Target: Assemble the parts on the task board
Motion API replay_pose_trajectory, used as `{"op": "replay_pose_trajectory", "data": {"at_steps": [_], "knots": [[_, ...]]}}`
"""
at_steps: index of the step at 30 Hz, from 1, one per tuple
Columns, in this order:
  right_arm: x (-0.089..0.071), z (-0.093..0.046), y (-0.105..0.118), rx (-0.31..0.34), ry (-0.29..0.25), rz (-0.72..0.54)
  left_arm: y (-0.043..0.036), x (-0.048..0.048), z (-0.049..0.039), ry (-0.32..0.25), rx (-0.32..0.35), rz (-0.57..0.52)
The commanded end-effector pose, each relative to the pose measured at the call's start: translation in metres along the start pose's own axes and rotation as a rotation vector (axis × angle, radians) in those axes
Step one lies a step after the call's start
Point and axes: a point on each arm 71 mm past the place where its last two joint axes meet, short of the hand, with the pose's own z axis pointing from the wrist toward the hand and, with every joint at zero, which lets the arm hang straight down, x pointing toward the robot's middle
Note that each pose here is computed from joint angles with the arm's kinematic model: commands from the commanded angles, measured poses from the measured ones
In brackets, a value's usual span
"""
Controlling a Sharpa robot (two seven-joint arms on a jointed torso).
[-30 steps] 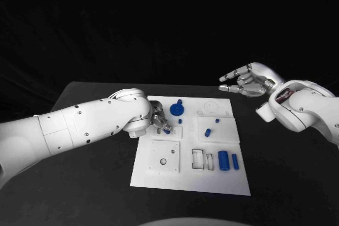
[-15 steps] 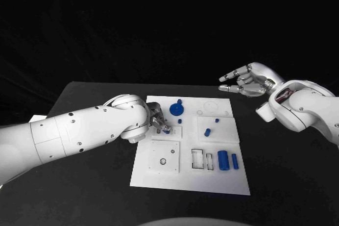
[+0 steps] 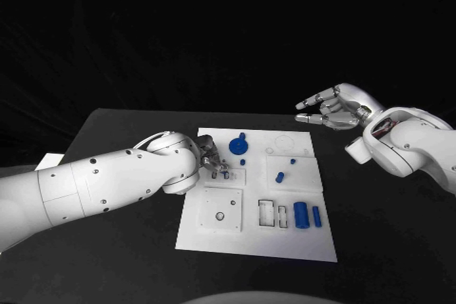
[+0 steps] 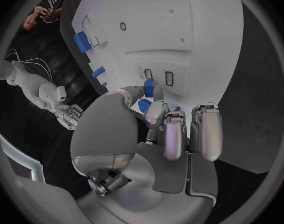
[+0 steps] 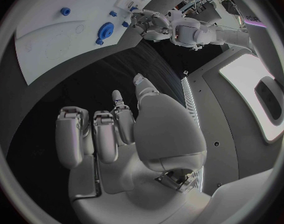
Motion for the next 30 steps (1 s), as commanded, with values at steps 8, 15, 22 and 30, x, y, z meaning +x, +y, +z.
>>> {"op": "replay_pose_trajectory", "data": {"at_steps": [8,15,22,30], "knots": [[0.001,0.0,0.0,-0.007,0.018,0.002,0.0022,0.004,0.0022,-0.042,-0.026,0.007],[0.001,-0.001,0.0,-0.006,0.019,0.002,0.0023,0.0073,0.0022,-0.013,-0.031,0.022],[0.002,0.0,-0.001,-0.005,0.021,0.003,0.002,0.01,0.0013,0.015,-0.033,0.027],[0.002,0.0,0.0,-0.006,0.025,0.004,0.0002,0.012,0.0003,0.03,-0.025,0.019]]}}
